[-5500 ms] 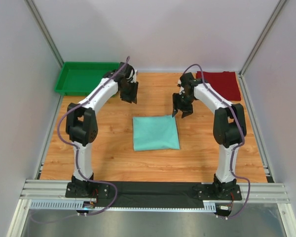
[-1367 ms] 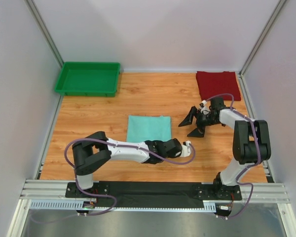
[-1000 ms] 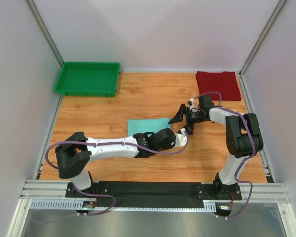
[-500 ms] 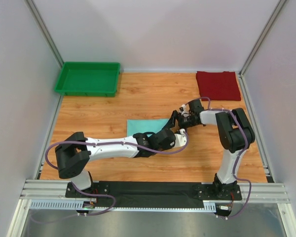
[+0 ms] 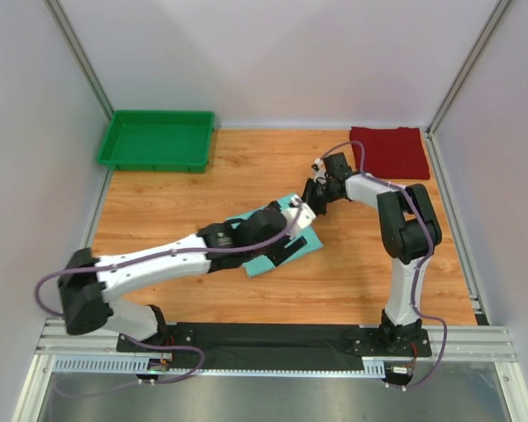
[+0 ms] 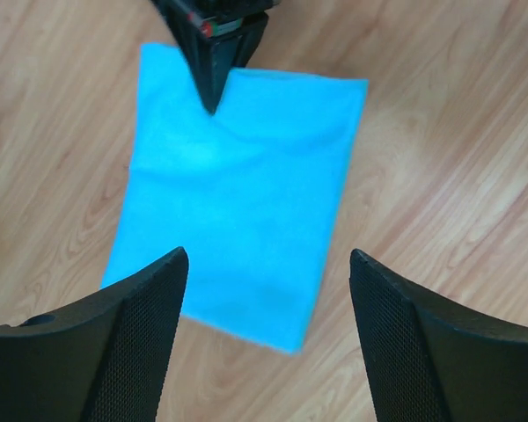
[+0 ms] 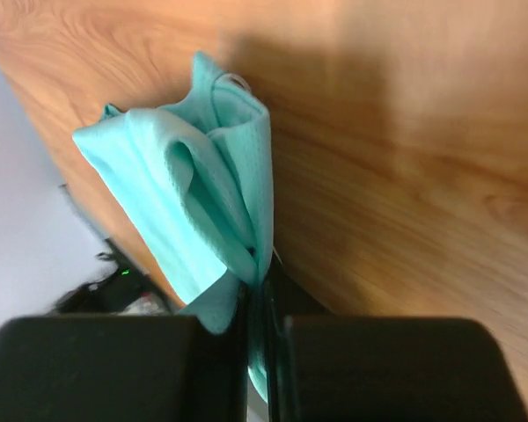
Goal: Fold and stack the t-shirts
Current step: Neatly place the folded tshirt to the corner
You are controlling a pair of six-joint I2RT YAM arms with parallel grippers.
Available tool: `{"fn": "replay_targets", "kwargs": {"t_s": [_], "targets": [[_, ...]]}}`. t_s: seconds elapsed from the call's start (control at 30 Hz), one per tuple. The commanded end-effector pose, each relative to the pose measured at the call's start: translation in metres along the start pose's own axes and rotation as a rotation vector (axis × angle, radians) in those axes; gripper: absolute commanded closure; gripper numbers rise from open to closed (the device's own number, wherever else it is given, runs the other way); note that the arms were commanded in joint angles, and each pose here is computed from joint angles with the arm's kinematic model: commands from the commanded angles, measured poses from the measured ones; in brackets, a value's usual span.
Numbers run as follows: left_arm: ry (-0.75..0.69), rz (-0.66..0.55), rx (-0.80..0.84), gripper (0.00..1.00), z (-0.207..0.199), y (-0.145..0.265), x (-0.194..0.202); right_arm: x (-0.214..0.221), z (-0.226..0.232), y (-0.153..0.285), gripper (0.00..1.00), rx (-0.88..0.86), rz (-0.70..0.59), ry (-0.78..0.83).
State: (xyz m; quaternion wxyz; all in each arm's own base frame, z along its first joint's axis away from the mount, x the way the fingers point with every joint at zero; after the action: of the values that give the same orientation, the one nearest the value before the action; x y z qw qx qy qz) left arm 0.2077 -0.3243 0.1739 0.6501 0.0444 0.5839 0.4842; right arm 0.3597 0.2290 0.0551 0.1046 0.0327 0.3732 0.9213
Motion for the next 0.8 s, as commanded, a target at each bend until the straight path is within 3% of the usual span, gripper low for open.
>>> {"fn": "replay_targets", "kwargs": {"t_s": [0.0,0.03,0.13,0.27,0.53,0.6,0.77], "targets": [[0.229,-0.110,0.006,0.19,0.024,0.057,-0.008,-0.029,-0.003,0.042,1.00,0.255,-0.079,0.262],[0.264,-0.127,-0.006,0.19,0.029,0.064,-0.006,-0.021,-0.011,0.043,1.00,0.280,-0.032,0.272],[0.364,-0.137,-0.035,0.19,0.041,0.090,0.015,-0.042,-0.019,0.066,1.00,0.450,-0.062,0.345],[0.452,-0.126,-0.045,0.19,0.043,0.109,0.042,-0.083,-0.033,0.099,1.00,0.647,-0.159,0.405],[0.482,-0.029,-0.009,0.20,0.031,0.106,0.066,-0.178,-0.034,0.171,1.00,0.792,-0.362,0.464],[0.477,-0.006,0.004,0.20,0.029,0.107,0.070,-0.189,-0.048,0.175,1.00,0.865,-0.330,0.472],[0.492,0.029,0.004,0.20,0.033,0.105,0.076,-0.225,-0.041,0.210,1.00,0.913,-0.450,0.541]]}}
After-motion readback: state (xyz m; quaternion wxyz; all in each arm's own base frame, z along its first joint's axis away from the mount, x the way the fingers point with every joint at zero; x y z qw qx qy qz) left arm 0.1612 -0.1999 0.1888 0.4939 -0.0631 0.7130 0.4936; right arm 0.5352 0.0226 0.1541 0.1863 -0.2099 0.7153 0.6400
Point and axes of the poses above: each gripper's point midway between its finger pads, its own y axis back along the fingers, its own z axis along the line the jaws close on, x = y × z, the point moved 2 cm from there along y, back along the fingers, and after that the axes turned 4 degrees about -y, right-handed, at the moved point
